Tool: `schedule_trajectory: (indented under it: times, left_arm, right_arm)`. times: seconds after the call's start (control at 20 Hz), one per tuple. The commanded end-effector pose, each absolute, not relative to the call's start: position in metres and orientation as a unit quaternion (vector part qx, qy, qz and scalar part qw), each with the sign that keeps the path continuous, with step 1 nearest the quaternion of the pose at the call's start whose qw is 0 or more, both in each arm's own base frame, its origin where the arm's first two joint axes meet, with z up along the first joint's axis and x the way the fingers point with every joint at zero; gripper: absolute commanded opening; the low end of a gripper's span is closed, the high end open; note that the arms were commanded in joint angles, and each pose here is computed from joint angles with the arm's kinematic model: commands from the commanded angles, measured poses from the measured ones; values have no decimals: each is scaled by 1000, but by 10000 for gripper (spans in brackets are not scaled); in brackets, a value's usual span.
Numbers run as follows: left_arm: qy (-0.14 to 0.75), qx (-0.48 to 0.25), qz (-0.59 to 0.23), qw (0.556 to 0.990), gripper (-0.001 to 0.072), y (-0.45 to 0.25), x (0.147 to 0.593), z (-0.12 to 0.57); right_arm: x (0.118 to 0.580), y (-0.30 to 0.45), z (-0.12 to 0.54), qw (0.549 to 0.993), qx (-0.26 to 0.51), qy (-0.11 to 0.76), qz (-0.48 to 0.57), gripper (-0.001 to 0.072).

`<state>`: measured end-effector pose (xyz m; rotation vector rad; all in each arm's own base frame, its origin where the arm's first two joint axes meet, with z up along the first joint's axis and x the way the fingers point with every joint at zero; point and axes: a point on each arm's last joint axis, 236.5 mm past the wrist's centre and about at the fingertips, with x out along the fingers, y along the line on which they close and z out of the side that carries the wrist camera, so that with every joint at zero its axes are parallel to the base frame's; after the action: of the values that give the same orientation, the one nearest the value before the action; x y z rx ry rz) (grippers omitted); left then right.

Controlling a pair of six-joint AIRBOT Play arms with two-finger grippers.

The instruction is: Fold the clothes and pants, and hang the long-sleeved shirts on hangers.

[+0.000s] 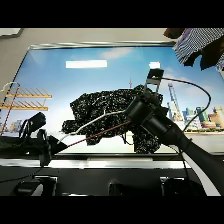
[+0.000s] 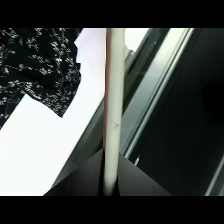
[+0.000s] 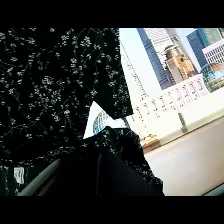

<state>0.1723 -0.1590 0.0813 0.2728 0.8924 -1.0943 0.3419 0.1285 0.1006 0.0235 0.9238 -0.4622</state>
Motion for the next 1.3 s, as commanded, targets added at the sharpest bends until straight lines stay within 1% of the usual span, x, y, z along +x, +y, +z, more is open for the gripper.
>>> schedule_trajectory:
  times: [0.0,0.2,0.4,0.6,0.85,1.05,1.15,1.25]
  left_arm:
    - [392,138,-499,760,29,-159,185,80]
    - [385,140,-515,753,29,-164,186,78]
    - [369,146,-532,748,29,-168,186,81]
    - [357,148,-550,741,29,-174,189,80]
    - [346,146,-565,735,29,-179,194,77]
    - [340,146,-573,731,29,-181,201,73]
    - [333,149,-575,733,29,-183,204,73]
    - [329,153,-578,731,29,-183,204,73]
  right_arm:
    - [339,144,107,875,28,451,-171,30]
    - [338,143,124,881,-1,450,-145,30]
    - [348,149,157,897,-5,426,-118,30]
    - [346,150,174,897,-44,429,-91,31]
    - [328,184,178,887,-22,461,-1,31]
    - [310,192,191,884,3,466,40,30]
    - [304,173,197,885,-7,465,17,30]
    - [305,143,205,891,-29,452,-33,31]
